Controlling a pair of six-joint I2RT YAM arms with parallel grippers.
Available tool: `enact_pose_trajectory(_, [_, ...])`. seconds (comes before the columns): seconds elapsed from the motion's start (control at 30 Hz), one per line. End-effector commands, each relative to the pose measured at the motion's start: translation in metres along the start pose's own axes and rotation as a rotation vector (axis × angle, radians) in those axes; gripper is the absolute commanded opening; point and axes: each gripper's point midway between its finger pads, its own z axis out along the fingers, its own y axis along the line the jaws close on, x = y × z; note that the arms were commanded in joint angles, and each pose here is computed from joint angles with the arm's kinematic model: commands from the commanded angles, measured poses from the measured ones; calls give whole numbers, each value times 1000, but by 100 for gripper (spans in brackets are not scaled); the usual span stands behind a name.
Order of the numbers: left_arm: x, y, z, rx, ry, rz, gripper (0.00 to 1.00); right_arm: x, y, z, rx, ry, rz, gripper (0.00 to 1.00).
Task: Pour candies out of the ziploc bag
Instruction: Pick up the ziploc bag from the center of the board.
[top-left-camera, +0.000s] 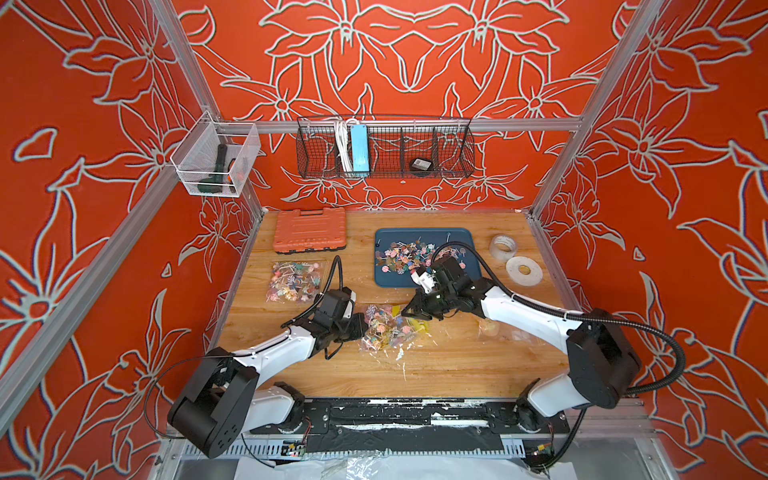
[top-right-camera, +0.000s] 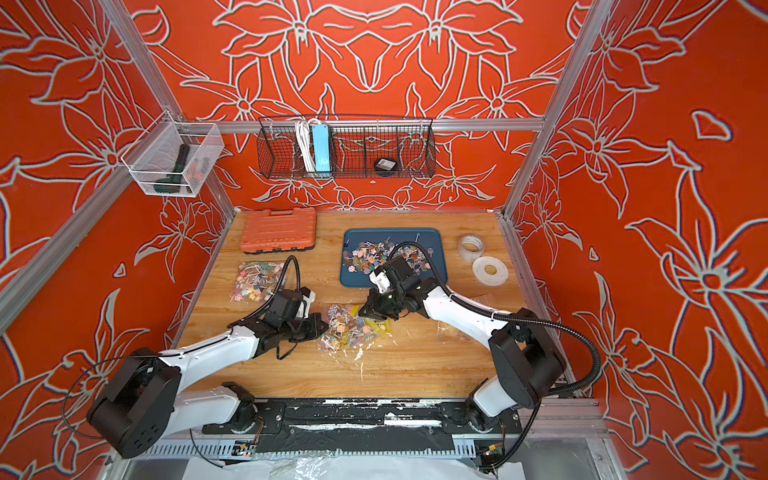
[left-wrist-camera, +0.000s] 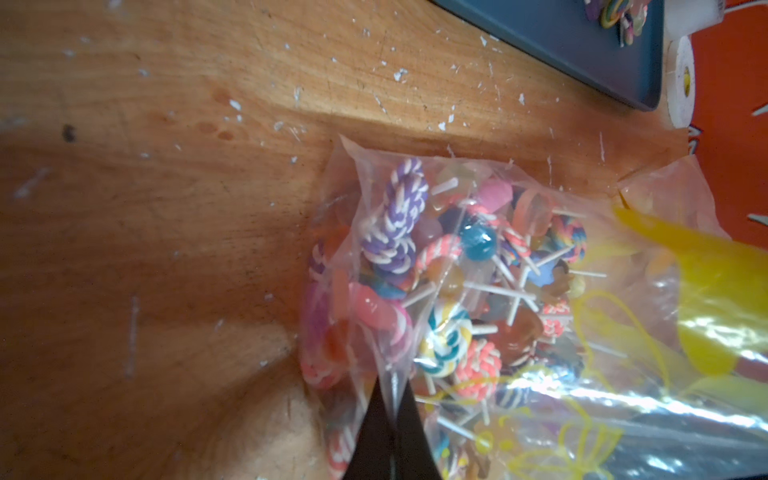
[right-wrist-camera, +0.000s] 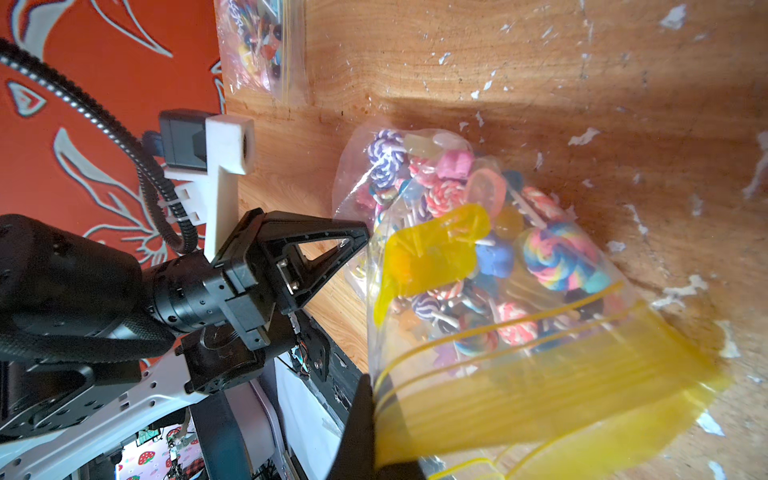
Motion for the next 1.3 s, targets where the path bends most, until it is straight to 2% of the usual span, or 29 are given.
enact_pose_trajectory(0.0, [-11,-9,-8,14,-30,19,0,-1,2,-3,-4,-7,-17,0])
enact_pose_trajectory(0.5, [-32,-35,-32,71,-105,40,0,-30,55,-39,-6,-84,-160,0])
enact_pose_trajectory(0.73, [-52,-54,-43,97,-144,65,0,-45,73,-52,-8,-116,-196,0])
enact_pose_trajectory(0.93, [-79,-74,-42,113,-173,87,0,-73,88,-76,-2,-175,-219,0])
enact_pose_trajectory(1.27, [-148,-119,-19,150,-228,141,0,-139,85,-106,-4,-263,-192,0])
